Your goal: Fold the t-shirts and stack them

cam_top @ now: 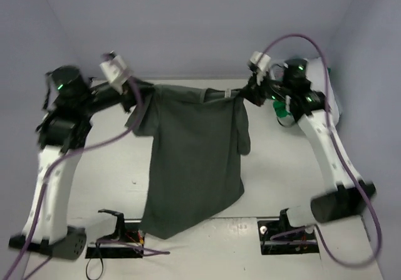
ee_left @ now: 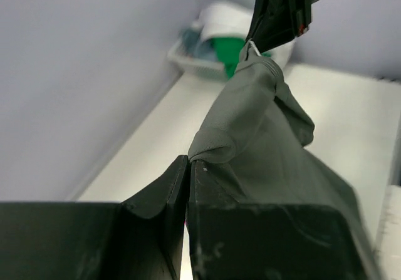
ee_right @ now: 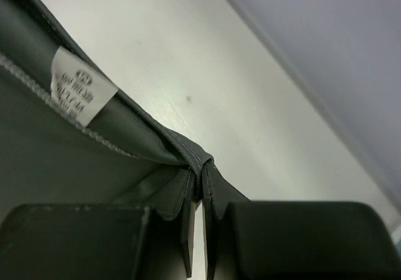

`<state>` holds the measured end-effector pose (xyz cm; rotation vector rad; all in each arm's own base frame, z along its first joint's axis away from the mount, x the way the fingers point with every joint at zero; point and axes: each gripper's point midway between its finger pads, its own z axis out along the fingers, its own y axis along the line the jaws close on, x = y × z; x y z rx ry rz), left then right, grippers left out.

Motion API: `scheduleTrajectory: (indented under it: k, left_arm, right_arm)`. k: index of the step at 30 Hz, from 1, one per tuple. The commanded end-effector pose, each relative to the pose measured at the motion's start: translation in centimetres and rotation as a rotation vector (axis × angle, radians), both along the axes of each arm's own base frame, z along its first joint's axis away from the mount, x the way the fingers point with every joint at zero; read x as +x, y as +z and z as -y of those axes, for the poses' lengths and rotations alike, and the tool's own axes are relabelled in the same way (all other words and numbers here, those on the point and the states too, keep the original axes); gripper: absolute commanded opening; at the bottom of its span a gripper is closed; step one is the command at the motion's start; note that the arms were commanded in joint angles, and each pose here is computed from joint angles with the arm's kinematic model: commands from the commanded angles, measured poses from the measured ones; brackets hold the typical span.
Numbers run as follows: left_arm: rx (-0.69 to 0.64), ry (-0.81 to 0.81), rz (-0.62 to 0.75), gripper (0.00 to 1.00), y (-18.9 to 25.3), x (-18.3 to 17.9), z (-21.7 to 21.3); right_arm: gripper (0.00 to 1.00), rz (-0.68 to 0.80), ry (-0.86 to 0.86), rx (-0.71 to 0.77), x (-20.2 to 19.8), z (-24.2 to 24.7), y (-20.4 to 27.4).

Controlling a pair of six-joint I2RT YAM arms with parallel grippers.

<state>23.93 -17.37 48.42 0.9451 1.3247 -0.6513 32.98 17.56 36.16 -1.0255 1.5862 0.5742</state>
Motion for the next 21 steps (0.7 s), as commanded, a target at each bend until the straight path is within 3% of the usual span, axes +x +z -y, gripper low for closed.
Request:
scheduleTrajectory:
  k: [1,2,5,10,11,13,16,21]
  left_arm:
    - [0.072,0.123,0.047,0.00,-3.2,9.9,-0.3]
    - [0.082,0.151,0.041,0.00,-4.3,11.9,-0.4]
    - [0.153,0.215,-0.064,0.00,-11.8,19.6,-0.3]
    - [0.233,0.405,-0.087,0.00,-18.6,27.4,-2.2]
    - [0.256,0.453,-0.112,0.00,-20.9,29.0,-2.8]
    - [0.289,0.580,-0.065,0.00,-21.0,31.5,-4.7]
    - [0.360,0.688,-0.058,0.00,-22.8,32.9,-6.8]
    - [0.474,0.748,-0.059,0.00,-24.3,31.9,-8.8]
  right_arm:
    - [0.00,0.011,-0.079,-0.058,8.8,-0.1,-4.3]
    - [0.00,0.009,-0.095,-0.068,10.5,-0.4,-4.8]
    - [0.02,-0.132,-0.141,-0.171,15.7,-1.6,-13.8]
    - [0.01,-0.106,-0.321,-0.251,21.3,-2.0,-19.2]
    - [0.02,-0.117,-0.420,-0.251,22.8,-1.2,-20.6]
    - [0.10,-0.100,-0.487,-0.239,24.3,-0.9,-20.3]
    - [0.24,-0.091,-0.596,-0.262,24.8,0.2,-21.3]
    - [0.41,-0.056,-0.733,-0.315,22.7,2.0,-20.3]
